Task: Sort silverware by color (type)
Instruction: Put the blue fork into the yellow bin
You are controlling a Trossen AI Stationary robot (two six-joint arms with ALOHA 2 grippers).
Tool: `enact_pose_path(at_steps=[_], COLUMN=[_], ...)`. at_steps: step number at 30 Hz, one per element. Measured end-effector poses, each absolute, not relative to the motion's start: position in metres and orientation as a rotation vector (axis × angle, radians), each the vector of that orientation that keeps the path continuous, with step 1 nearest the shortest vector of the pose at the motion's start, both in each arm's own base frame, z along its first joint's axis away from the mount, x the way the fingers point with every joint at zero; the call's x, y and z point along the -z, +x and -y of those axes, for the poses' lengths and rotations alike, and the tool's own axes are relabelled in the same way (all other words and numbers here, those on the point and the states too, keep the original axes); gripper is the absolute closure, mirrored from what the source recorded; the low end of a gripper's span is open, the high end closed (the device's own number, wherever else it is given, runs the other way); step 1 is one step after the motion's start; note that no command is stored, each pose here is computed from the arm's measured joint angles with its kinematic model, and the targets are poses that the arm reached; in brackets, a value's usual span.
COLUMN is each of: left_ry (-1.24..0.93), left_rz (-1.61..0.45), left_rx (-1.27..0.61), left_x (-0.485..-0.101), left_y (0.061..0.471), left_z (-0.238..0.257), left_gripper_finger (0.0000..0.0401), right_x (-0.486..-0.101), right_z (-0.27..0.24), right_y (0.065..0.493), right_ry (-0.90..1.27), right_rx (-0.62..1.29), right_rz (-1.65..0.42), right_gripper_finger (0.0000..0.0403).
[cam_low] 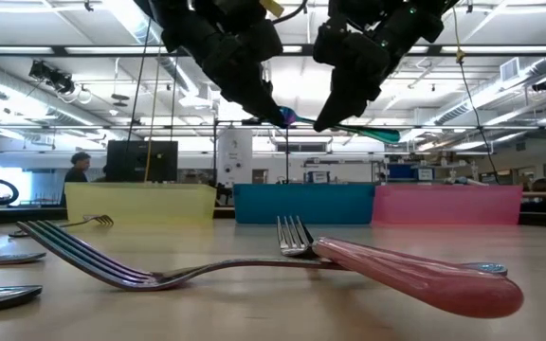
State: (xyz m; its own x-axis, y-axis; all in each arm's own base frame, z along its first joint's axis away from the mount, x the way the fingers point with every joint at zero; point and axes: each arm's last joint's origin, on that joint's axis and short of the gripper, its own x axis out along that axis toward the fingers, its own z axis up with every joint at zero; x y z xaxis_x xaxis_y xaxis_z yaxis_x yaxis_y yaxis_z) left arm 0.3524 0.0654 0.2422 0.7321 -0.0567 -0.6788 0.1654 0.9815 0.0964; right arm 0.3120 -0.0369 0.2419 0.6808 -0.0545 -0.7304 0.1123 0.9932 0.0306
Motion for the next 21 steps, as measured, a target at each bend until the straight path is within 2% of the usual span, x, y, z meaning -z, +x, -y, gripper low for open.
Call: enact_pose_path(at_steps=[6, 14, 18, 21], left_ry=[0.158, 0.158, 0.172, 0.179], left_rz=[-0.745, -0.749, -0.756, -0.759], left_rx=[0.124, 0.158, 0.166, 0.147], left_x=[-0.2419, -0.2412, -0.2406, -0.2408], left_y=[0.352, 0.3514, 0.3508, 0.3507], left_z=[-0.0653, -0.0635, -0.0634, -0.0642], left_gripper_finger=[0.0276, 0.0381, 0.0392, 0.0394], right_x=[-0.2419, -0.2417, -0.2421, -0.2427], right_z=[0.037, 0.0369, 0.0371, 0.0378], right_y=[0.312, 0.3117, 0.312, 0.3125], right_ry=[0.076, 0.058, 0.058, 0.05], right_rx=[0.091, 0.084, 0.084, 0.099], right_rz=[-0.817, -0.822, -0.817, -0.809], right_gripper_finger=[0.0393, 0.0393, 0.0387, 0.0367])
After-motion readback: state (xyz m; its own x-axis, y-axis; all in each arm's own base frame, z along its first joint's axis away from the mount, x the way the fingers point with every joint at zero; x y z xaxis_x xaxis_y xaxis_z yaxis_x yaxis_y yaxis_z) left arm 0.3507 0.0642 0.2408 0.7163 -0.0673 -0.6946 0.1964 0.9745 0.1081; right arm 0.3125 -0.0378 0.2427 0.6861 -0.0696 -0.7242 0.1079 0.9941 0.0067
